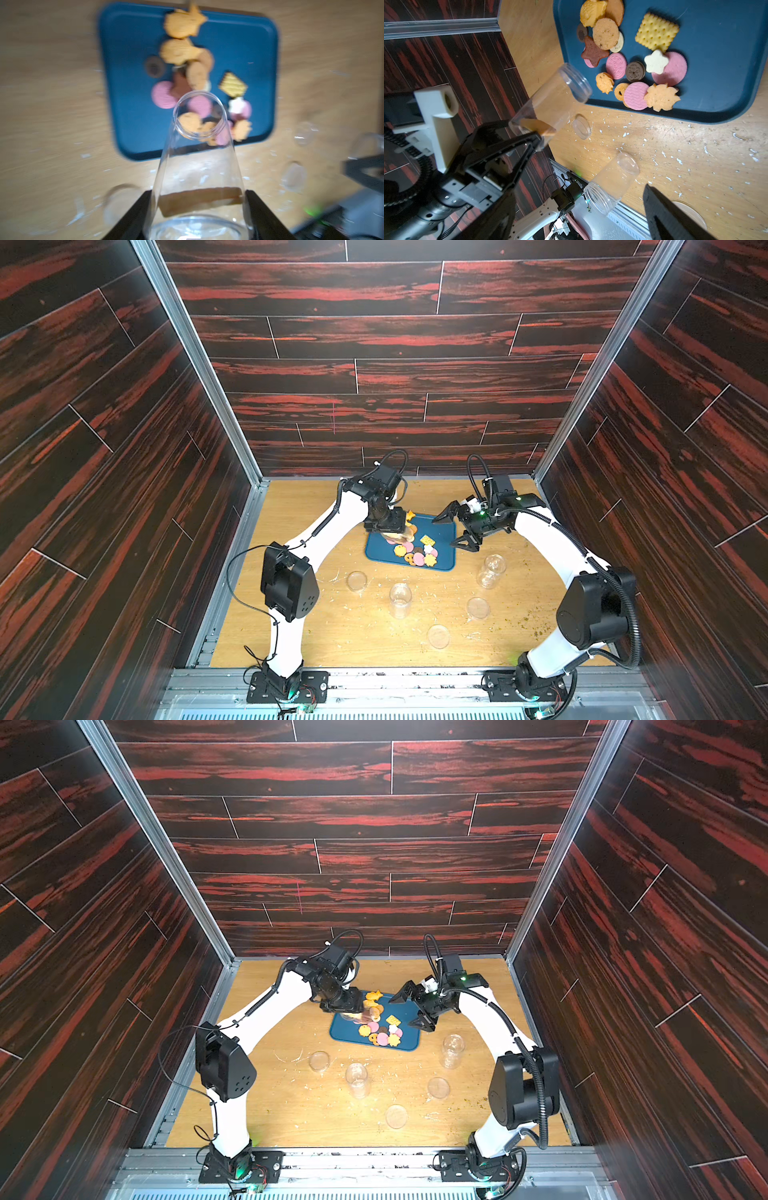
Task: Pour the cookies out of the jar
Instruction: Pour the cookies in the jar onto the tray.
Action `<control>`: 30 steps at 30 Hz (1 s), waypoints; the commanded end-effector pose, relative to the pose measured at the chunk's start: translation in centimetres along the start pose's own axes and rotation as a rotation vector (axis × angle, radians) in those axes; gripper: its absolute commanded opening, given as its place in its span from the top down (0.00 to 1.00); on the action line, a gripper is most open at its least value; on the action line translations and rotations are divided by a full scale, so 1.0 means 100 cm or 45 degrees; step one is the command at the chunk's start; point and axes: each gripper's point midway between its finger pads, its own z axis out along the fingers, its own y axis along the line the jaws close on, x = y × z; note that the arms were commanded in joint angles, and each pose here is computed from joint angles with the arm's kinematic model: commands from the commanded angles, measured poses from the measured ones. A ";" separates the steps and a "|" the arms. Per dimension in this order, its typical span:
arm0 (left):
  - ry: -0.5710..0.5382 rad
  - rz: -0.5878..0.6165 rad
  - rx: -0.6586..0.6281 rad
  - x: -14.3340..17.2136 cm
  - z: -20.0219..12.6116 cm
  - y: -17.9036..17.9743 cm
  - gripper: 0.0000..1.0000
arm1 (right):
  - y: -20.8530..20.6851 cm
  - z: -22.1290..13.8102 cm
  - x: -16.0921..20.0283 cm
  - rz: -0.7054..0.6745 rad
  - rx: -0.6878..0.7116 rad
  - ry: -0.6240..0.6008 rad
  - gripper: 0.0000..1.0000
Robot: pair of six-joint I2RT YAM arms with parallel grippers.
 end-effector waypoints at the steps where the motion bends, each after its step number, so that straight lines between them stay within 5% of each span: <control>1: -0.088 0.223 -0.217 -0.003 -0.020 -0.002 0.41 | 0.004 -0.005 -0.001 -0.018 0.000 -0.012 0.01; 2: -0.017 0.229 -0.260 0.003 -0.016 0.000 0.40 | 0.005 -0.005 -0.002 -0.015 -0.002 -0.012 0.01; 4: 0.190 0.061 0.081 0.021 -0.007 -0.023 0.38 | 0.005 -0.006 0.000 -0.019 -0.005 -0.009 0.01; 5: 0.124 0.010 0.129 0.014 -0.003 -0.022 0.43 | 0.005 -0.006 0.000 -0.020 -0.004 -0.012 0.01; 7: -0.110 0.208 -0.174 -0.002 -0.017 -0.008 0.40 | 0.004 -0.007 0.002 -0.021 -0.001 -0.015 0.01; 8: -0.091 0.218 -0.226 0.000 -0.018 -0.004 0.39 | 0.004 -0.008 0.002 -0.023 -0.001 -0.021 0.01; 10: 0.070 0.032 0.021 0.010 -0.010 -0.012 0.40 | 0.003 -0.008 0.004 -0.022 -0.007 -0.019 0.01; 12: -0.042 -0.015 0.169 -0.003 -0.010 -0.025 0.42 | 0.002 -0.008 0.005 -0.022 -0.007 -0.013 0.01; 13: -0.113 0.044 0.054 -0.004 -0.015 -0.018 0.42 | 0.002 -0.008 0.006 -0.026 -0.005 -0.012 0.01; 14: -0.162 0.204 -0.225 -0.004 -0.026 -0.003 0.42 | 0.001 -0.009 0.006 -0.027 -0.002 -0.021 0.01; 16: -0.037 0.328 -0.494 0.008 -0.033 0.013 0.41 | 0.000 -0.009 0.007 -0.029 0.000 -0.028 0.01; 18: 0.090 0.137 -0.056 0.012 -0.012 -0.014 0.40 | -0.001 -0.008 0.007 -0.026 -0.005 -0.018 0.01; 19: 0.035 0.047 0.170 0.005 -0.009 -0.030 0.40 | -0.001 -0.007 0.007 -0.029 -0.007 -0.015 0.01; 20: -0.111 -0.031 0.184 -0.007 -0.009 -0.026 0.42 | 0.001 -0.007 0.007 -0.031 -0.013 -0.011 0.01; 22: -0.245 0.061 -0.059 -0.010 -0.023 -0.004 0.42 | 0.002 -0.009 0.007 -0.037 -0.013 -0.020 0.01; 24: -0.201 0.306 -0.471 -0.008 -0.037 0.018 0.42 | 0.001 -0.010 0.007 -0.042 -0.006 -0.032 0.01; 25: -0.112 0.323 -0.512 0.002 -0.033 0.021 0.40 | -0.001 -0.009 0.008 -0.042 -0.003 -0.028 0.01; 27: 0.036 0.248 -0.205 0.015 -0.012 0.002 0.39 | -0.001 -0.007 0.008 -0.037 -0.006 -0.014 0.01; 30: -0.140 0.244 -0.108 0.003 -0.007 -0.011 0.40 | 0.001 -0.008 0.006 -0.041 -0.012 -0.021 0.01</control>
